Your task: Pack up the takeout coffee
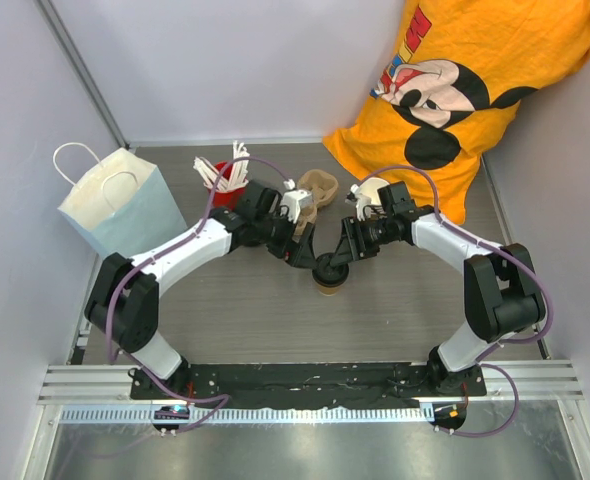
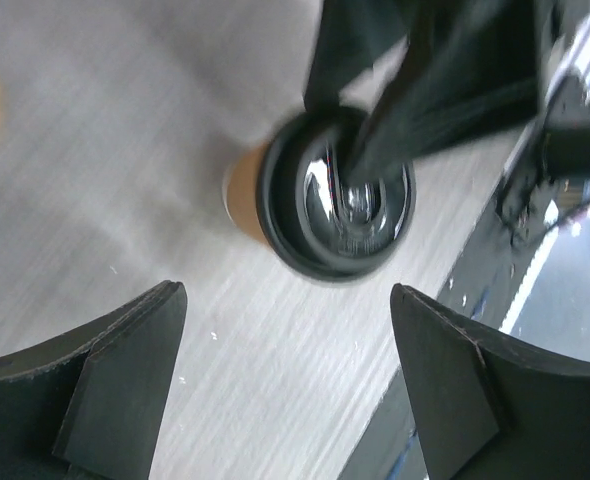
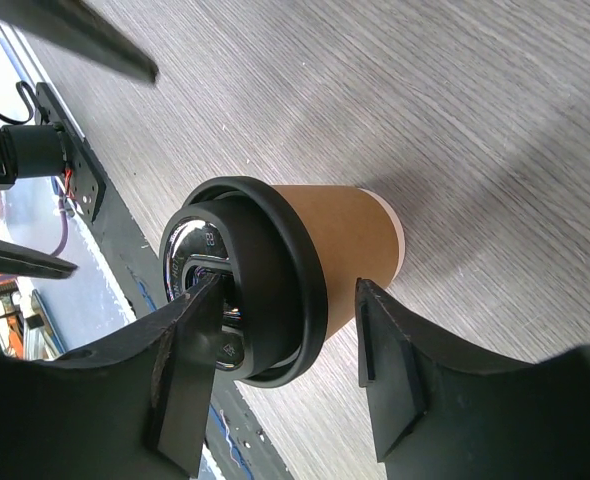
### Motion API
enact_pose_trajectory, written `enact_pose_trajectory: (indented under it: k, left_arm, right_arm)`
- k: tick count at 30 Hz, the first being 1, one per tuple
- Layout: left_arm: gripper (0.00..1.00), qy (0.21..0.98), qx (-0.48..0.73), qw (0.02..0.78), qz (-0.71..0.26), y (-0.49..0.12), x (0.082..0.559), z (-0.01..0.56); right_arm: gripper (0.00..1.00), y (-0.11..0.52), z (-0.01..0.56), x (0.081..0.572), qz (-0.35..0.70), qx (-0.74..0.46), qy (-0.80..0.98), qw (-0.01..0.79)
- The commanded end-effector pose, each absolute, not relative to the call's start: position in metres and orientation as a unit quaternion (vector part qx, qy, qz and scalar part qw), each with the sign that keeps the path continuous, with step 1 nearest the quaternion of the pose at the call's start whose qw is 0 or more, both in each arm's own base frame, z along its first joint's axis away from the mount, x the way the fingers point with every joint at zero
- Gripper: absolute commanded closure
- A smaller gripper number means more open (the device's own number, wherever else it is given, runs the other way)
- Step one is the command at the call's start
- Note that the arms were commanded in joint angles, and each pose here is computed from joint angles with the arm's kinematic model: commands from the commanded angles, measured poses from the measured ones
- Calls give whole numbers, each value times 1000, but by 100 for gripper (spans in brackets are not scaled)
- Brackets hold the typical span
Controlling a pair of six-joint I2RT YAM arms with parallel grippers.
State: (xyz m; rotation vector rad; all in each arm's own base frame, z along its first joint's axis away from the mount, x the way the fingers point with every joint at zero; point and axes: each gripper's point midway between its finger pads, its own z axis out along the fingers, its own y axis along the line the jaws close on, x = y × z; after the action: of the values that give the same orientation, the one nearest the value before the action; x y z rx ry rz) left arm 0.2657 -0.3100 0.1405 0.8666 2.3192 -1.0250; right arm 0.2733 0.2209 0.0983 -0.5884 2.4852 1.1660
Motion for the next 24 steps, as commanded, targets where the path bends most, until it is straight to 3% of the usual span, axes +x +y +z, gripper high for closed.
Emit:
enact_pose_trajectory:
  k: [1,8,24]
  left_arm:
    - [13,825,364,207,-379,-303,237,133]
    - [14,836,374,209,-341,-305,230,120]
    - [12,878,225,215,-362,-294,256,104]
  right_arm:
    - [42,220,101,279,400,-217,870,188]
    - [43,218,97,279,396,-216,872,190]
    - [43,217,92,274,397,-214,872,189]
